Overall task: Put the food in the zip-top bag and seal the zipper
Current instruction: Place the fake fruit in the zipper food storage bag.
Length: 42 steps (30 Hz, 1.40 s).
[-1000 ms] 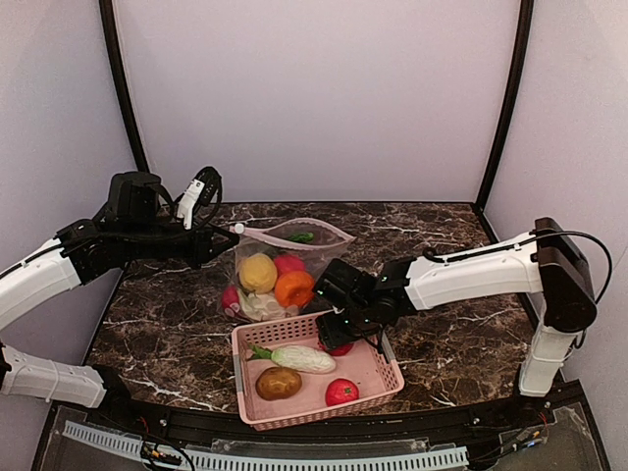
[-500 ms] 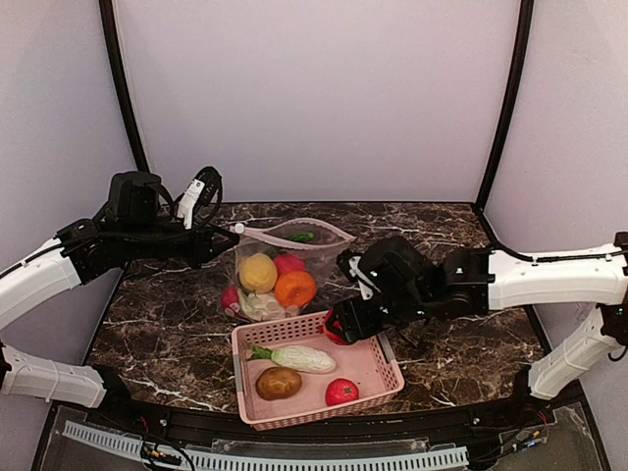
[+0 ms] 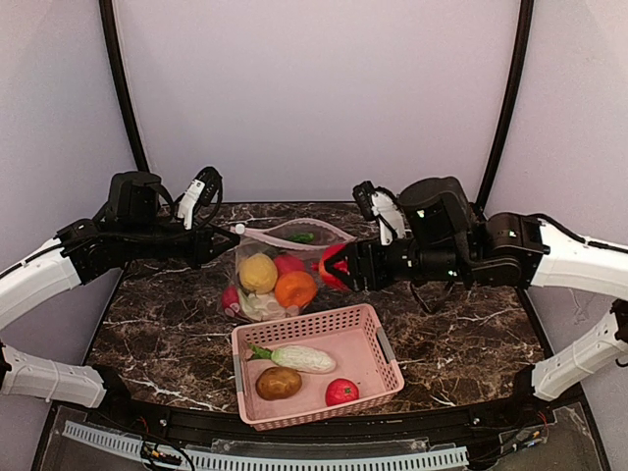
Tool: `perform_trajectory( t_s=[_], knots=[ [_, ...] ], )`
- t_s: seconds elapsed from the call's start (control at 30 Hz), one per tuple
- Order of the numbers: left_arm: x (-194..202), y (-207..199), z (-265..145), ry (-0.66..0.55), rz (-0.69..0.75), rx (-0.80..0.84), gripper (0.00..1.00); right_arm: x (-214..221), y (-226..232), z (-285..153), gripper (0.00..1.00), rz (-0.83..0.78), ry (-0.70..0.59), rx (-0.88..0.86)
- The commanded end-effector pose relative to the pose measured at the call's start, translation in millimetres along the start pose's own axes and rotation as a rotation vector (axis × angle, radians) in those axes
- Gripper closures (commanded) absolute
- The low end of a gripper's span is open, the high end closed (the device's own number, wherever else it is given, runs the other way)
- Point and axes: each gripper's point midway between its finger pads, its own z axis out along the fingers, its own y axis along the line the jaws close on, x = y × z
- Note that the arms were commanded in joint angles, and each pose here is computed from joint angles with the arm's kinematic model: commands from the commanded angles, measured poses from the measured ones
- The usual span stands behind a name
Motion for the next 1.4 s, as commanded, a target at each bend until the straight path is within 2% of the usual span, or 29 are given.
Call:
perform_trajectory(
  t_s=[0.0, 0.13, 0.33, 0.63, 1.13, 1.23, 1.37],
  knots=[
    [-14, -6, -12, -0.052, 0.012, 0.021, 0.99, -49, -6, 6, 0.38, -0.032, -0.093, 0.048],
    [-14, -7, -17, -0.051, 0.016, 0.017, 0.99, -69, -19, 19, 0.38, -0.07, -0.092, 0.087],
    [-11, -9, -18, -0.043, 0.012, 0.028, 0.99, -78, -23, 48, 0.38, -0.109, -0.034, 0.055],
    [-13, -9, -18, -0.044, 0.011, 0.027, 0.99, -67, -11, 82, 0.39, -0.167, 0.068, 0.002],
    [-13, -7, -16, -0.037, 0.016, 0.021, 0.99, -62, 19, 122, 0.39, -0.191, 0.14, -0.133],
    [-14, -7, -16, -0.038, 0.015, 0.018, 0.99, -52, 13, 130, 0.38, -0.186, 0.174, -0.118],
    [-14, -6, -16, -0.039, 0.016, 0.011, 0.99, -34, -9, 136, 0.35, -0.175, 0.224, -0.011]
  ],
)
